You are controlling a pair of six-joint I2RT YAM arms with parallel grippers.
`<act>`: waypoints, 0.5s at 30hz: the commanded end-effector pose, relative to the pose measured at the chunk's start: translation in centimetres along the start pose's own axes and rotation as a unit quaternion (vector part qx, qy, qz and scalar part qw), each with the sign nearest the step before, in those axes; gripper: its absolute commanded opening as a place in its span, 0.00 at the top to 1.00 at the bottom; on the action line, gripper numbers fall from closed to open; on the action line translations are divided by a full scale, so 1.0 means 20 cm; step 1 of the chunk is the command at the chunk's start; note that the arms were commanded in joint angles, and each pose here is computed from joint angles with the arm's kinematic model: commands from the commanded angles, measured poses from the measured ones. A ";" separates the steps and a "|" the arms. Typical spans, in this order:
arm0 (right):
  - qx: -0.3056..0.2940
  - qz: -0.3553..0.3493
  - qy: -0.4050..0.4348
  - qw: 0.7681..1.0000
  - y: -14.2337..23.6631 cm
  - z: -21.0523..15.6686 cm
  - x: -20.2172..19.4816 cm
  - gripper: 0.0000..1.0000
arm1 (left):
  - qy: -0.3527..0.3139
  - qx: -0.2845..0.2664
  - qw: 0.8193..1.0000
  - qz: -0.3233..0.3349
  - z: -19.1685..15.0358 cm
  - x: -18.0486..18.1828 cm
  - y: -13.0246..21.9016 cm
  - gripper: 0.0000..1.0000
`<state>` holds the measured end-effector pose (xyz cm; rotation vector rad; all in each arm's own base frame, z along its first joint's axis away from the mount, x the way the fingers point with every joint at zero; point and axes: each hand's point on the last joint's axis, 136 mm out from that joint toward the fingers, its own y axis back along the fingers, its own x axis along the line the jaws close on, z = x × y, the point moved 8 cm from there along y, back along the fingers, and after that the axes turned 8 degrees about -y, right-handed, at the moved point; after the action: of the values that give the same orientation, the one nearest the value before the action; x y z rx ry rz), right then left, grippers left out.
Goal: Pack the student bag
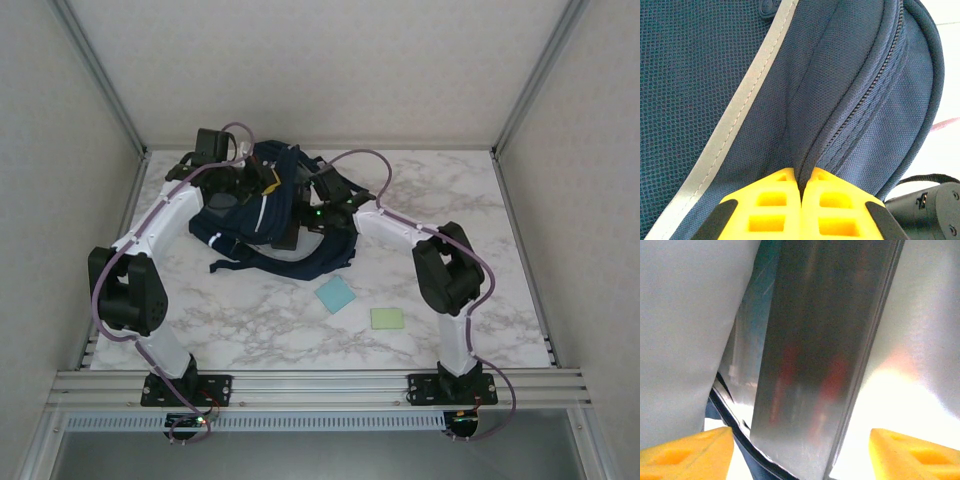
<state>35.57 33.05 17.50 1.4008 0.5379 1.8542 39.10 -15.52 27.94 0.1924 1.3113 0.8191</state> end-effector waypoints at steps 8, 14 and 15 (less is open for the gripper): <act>0.010 0.074 -0.063 0.995 -0.23 -0.02 -0.03 0.56 | -0.028 0.004 0.998 -0.062 -0.07 -0.21 0.07 1.00; -0.004 0.157 -0.073 0.985 -0.33 0.12 0.12 0.64 | -0.036 0.019 0.996 -0.074 -0.15 -0.28 0.04 1.00; -0.010 0.167 -0.073 0.983 -0.33 0.15 0.14 0.65 | -0.037 0.022 0.996 -0.075 -0.16 -0.29 0.04 1.00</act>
<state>38.34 36.88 13.18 1.6475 0.3648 1.8695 38.03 -17.75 27.56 0.2229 1.3126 0.7927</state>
